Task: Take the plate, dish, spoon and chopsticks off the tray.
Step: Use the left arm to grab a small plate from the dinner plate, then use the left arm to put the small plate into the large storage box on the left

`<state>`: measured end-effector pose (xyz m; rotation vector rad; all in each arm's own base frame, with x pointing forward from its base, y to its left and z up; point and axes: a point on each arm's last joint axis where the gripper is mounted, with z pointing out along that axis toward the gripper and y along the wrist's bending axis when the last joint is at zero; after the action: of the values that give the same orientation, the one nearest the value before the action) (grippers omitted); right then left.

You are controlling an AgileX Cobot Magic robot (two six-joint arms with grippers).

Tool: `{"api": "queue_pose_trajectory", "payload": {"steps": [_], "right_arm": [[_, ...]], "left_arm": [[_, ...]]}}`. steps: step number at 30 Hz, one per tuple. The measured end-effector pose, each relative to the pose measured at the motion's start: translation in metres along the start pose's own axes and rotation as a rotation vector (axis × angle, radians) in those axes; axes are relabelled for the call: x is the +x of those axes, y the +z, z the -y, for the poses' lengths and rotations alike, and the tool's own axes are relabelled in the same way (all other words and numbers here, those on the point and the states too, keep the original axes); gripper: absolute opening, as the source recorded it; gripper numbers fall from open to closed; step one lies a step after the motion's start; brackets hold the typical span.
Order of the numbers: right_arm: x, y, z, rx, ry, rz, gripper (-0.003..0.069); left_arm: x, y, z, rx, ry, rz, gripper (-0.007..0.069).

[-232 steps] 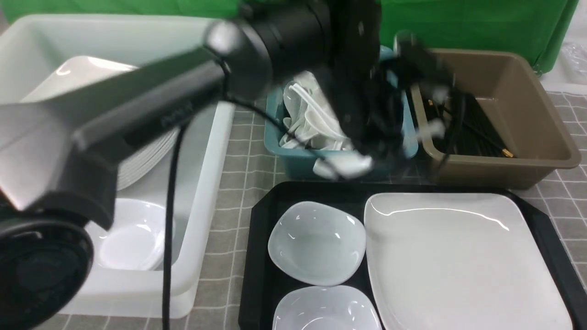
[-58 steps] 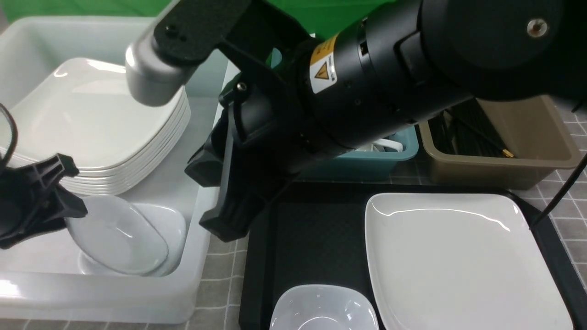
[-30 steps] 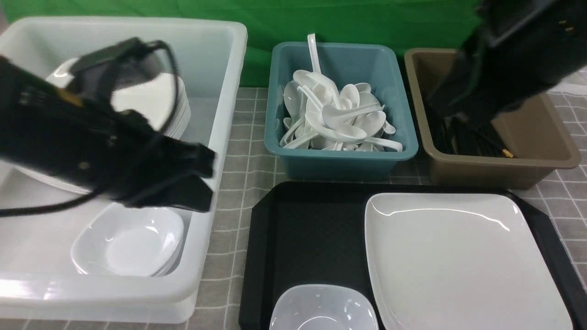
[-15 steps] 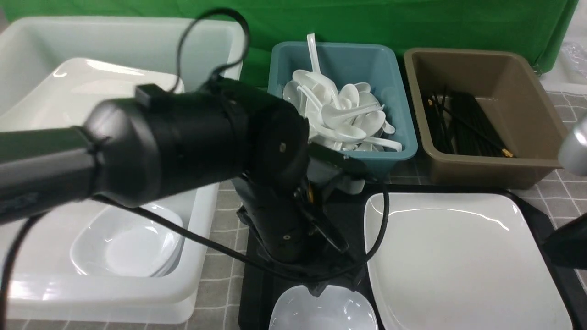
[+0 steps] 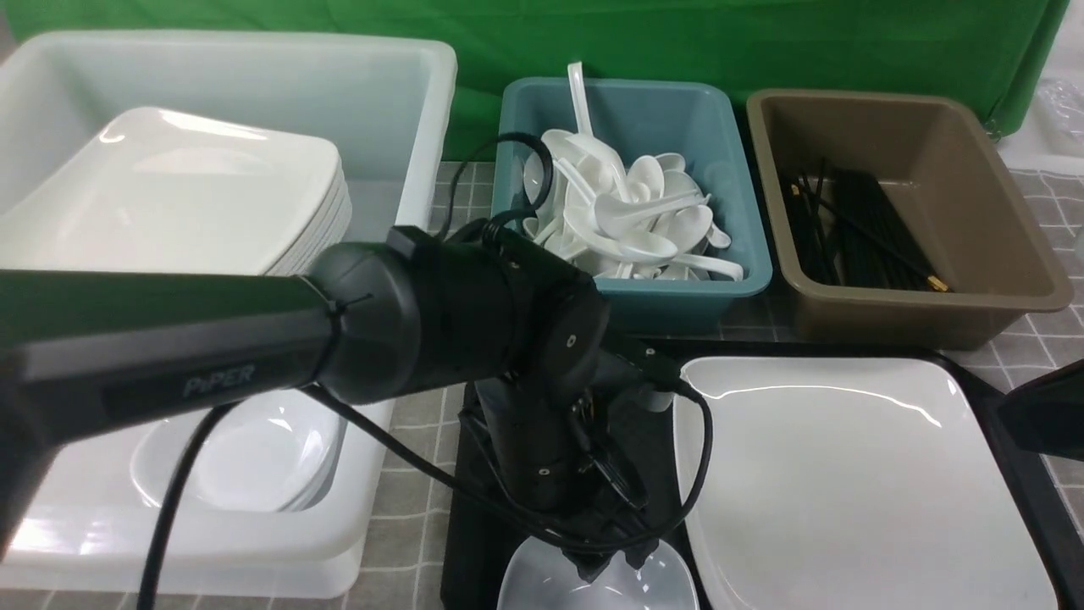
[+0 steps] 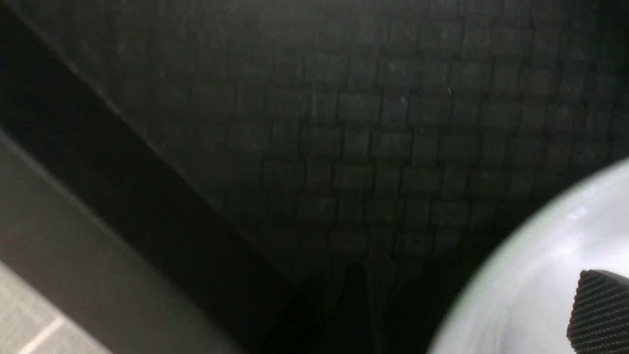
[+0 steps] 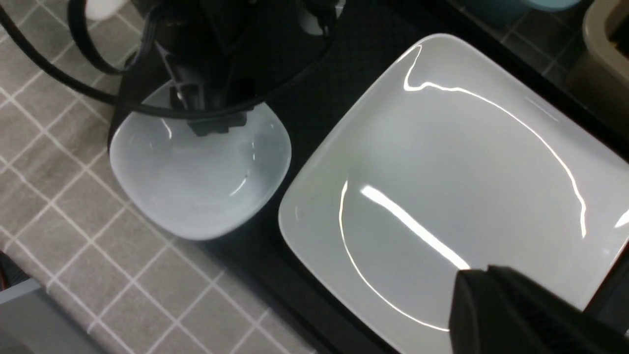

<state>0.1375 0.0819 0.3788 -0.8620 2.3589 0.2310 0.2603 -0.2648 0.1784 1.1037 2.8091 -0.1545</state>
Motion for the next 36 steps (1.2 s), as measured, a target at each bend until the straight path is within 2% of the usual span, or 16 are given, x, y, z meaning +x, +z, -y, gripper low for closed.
{"api": "queue_pose_trajectory", "payload": {"steps": [5, 7, 10, 13, 21, 23, 33, 36], "right_arm": [[0.000, 0.000, 0.000, -0.004, 0.002, 0.001, 0.0043], [0.000, 0.000, 0.000, -0.004, 0.000, 0.001, 0.0043], [0.000, 0.000, -0.001, -0.006, 0.000, 0.001, 0.0043], [0.000, 0.000, -0.001, -0.006, 0.000, 0.001, 0.0043], [-0.003, 0.000, 0.000, 0.001, 0.000, 0.037, 0.0043], [-0.004, 0.000, 0.000, 0.002, 0.001, 0.047, 0.0043], [-0.008, -0.001, 0.000, -0.004, -0.007, 0.087, 0.0043], [-0.023, -0.006, -0.007, -0.085, -0.091, 0.144, 0.0043]], "left_arm": [[0.002, 0.018, 0.000, 0.011, -0.013, -0.061, 0.0496], [0.001, 0.018, 0.001, 0.022, -0.022, -0.068, 0.0460], [0.001, 0.019, 0.003, 0.035, -0.045, -0.079, 0.0376], [0.003, 0.015, 0.004, 0.046, -0.056, -0.121, 0.0225], [-0.010, -0.015, 0.005, 0.031, -0.062, -0.135, 0.0102], [-0.017, -0.036, 0.005, 0.020, -0.054, -0.086, 0.0043], [-0.008, -0.124, 0.002, 0.014, -0.052, 0.127, 0.0030], [0.004, -0.162, -0.021, 0.064, -0.159, 0.231, 0.0030]]}}
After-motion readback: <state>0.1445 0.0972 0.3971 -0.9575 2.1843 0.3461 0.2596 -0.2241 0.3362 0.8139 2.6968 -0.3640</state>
